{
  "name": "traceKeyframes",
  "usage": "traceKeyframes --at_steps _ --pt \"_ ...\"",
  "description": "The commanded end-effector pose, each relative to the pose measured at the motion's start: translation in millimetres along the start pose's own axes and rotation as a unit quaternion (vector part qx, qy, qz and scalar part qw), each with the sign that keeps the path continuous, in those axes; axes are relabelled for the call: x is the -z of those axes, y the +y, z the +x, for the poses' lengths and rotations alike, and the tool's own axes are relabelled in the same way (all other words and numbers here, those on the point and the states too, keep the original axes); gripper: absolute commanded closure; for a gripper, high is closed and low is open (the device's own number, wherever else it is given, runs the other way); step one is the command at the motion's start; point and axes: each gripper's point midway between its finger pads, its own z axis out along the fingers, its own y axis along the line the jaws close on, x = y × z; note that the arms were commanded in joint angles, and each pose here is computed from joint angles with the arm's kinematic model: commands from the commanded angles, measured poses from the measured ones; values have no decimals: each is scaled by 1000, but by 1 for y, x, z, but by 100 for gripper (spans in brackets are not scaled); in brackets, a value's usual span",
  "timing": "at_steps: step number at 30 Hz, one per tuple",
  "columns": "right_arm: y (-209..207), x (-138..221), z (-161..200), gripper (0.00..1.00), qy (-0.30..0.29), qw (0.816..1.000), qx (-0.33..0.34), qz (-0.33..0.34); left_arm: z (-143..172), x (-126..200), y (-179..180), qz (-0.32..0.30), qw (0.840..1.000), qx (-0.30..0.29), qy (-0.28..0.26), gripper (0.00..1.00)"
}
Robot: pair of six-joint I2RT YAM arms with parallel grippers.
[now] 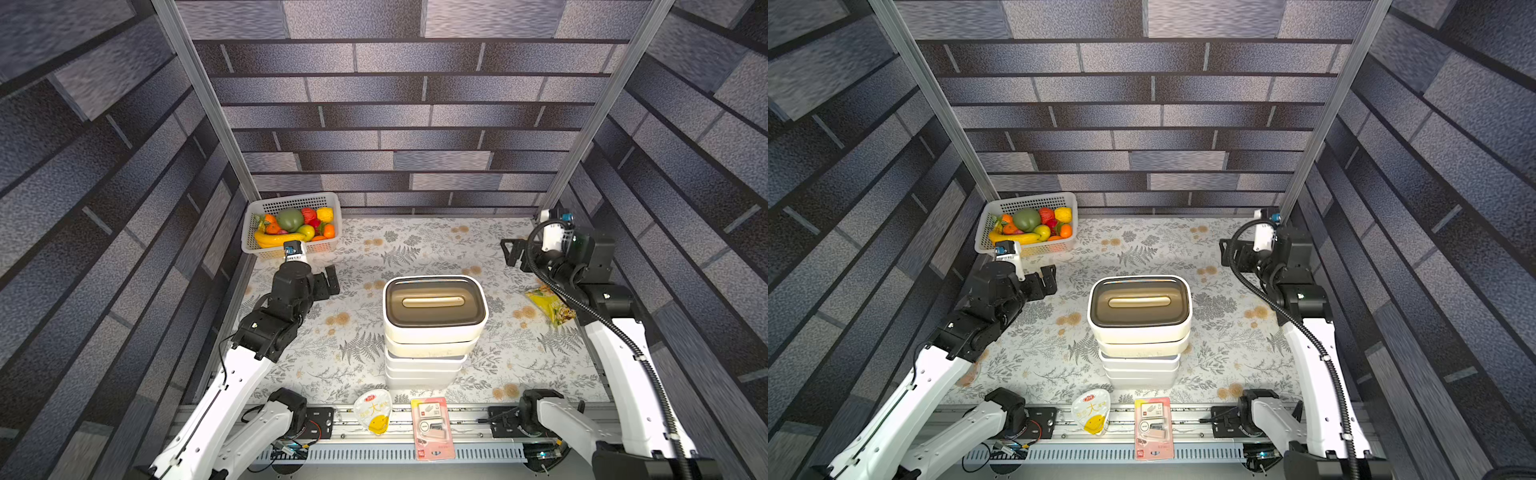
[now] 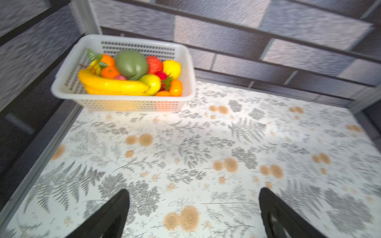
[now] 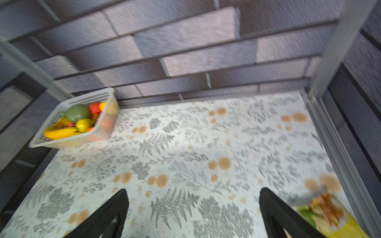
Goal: Stack the tissue boxes
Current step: Reset both arms
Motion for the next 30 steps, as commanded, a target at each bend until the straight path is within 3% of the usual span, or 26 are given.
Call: traceKeyframes --at_steps 1,5,7,8,9,11,13,17,22,25,29,30 --pt "-42 -6 20 0 -62 995 -58 52 22 -24 43 -105 994 26 -22 0" --pt "-93 -34 78 0 -24 989 -82 122 58 -53 72 -156 987 29 -10 0" --pt "-113 -45 97 0 -38 984 -76 155 64 -65 79 -163 985 23 -41 0" --pt "-121 -48 105 0 -57 981 -74 168 67 -64 85 -171 984 32 -29 0" --pt "-123 -50 107 0 -76 981 -65 165 60 -65 84 -167 985 22 -46 0" --pt "-95 -57 106 0 -118 989 32 85 47 -69 75 -135 986 -15 -101 0" --pt "-87 -56 103 0 -153 983 70 74 46 -75 72 -110 983 -51 -140 0" --pt "-78 -65 101 0 -147 984 81 57 72 -105 96 -111 988 -26 -103 0" --pt "-85 -85 118 0 -150 982 93 66 60 -121 92 -94 986 -41 -133 0" --pt "-73 -100 121 0 -125 987 94 28 58 -134 83 -77 987 -72 -124 0" --pt "-68 -107 125 0 -157 983 91 12 69 -159 83 -69 983 -88 -147 0" --pt "-70 -115 135 0 -154 983 97 18 71 -162 84 -72 986 -86 -121 0"
